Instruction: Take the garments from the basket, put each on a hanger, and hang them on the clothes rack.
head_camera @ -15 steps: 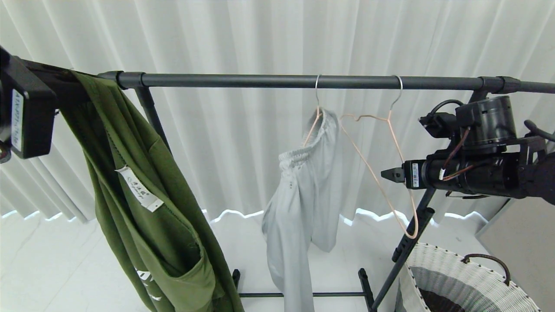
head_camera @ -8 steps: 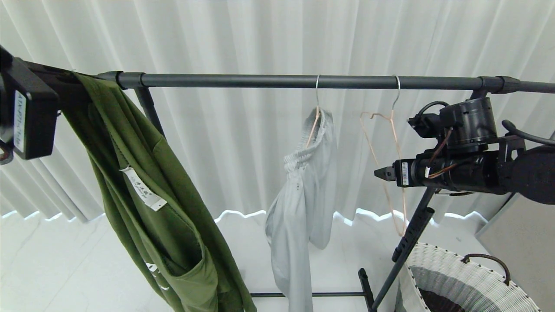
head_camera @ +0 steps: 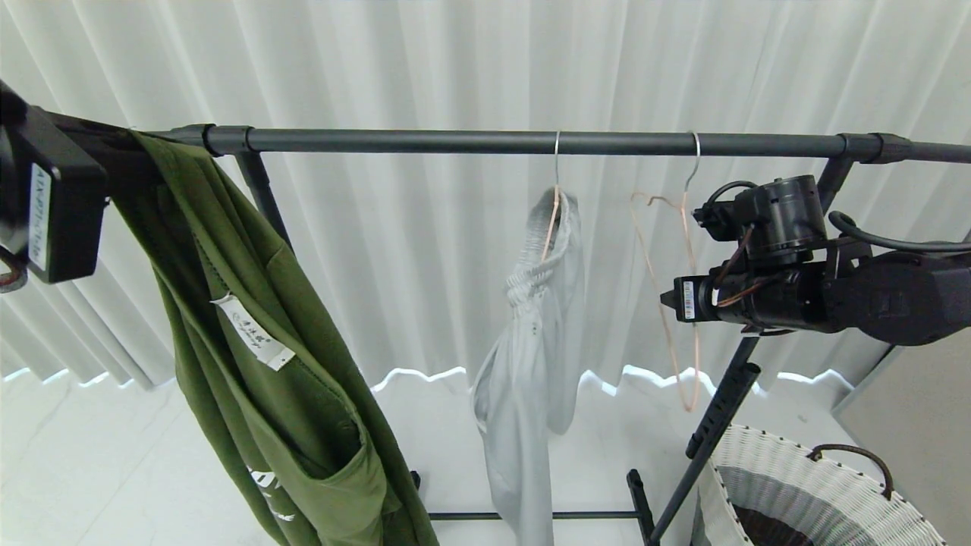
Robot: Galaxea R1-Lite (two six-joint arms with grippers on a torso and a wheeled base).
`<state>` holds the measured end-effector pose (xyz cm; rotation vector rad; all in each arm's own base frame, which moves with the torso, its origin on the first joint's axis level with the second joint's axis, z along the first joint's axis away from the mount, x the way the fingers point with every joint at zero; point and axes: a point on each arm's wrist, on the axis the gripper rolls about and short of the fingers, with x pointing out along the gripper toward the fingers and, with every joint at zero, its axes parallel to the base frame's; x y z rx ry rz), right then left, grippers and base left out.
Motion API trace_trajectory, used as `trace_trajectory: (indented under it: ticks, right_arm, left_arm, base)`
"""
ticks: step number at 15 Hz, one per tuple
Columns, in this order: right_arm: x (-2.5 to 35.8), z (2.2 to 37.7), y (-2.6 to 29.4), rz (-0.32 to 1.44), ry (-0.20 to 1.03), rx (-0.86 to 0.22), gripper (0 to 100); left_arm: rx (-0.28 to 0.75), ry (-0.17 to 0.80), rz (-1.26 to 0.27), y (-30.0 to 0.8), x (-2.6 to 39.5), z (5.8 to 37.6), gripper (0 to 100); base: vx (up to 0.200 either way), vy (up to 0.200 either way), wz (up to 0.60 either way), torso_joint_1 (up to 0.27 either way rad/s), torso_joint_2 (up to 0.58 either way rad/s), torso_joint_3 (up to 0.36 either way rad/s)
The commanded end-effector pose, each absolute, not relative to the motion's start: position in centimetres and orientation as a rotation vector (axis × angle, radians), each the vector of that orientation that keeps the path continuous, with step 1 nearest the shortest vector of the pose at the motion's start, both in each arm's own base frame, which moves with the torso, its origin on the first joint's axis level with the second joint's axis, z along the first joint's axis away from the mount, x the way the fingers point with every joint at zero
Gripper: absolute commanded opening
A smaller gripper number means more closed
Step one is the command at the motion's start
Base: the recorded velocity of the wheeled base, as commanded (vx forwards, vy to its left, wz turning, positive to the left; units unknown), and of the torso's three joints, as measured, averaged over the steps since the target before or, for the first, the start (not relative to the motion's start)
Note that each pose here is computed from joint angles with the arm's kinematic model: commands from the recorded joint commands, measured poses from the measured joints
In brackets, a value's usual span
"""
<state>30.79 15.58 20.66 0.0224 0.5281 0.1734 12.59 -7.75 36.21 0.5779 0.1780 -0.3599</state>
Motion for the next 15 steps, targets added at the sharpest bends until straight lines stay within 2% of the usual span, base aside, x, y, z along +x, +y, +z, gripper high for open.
trace_trajectory:
  ticks: [1, 8, 15]
  right_arm:
    - [30.8, 20.7, 15.6, 0.174, 0.527, 0.023, 0]
    - [30.5, 21.4, 15.3, 0.169, 0.507, 0.032, 0]
    - [27.1, 25.9, 13.5, 0.191, 0.366, 0.069, 0]
  left_arm:
    - [0.578, 0.177, -0.361, -7.8, 12.6, 36.2, 0]
    - [0.578, 0.177, -0.361, -7.8, 12.6, 36.2, 0]
    - [0.577, 0.176, -0.361, -7.7, 12.5, 36.2, 0]
  base:
    - [0.000, 0.000, 0.00, 0.000, 0.00, 0.000]
    - [0.000, 0.000, 0.00, 0.000, 0.00, 0.000]
    - [0.000, 0.000, 0.00, 0.000, 0.00, 0.000]
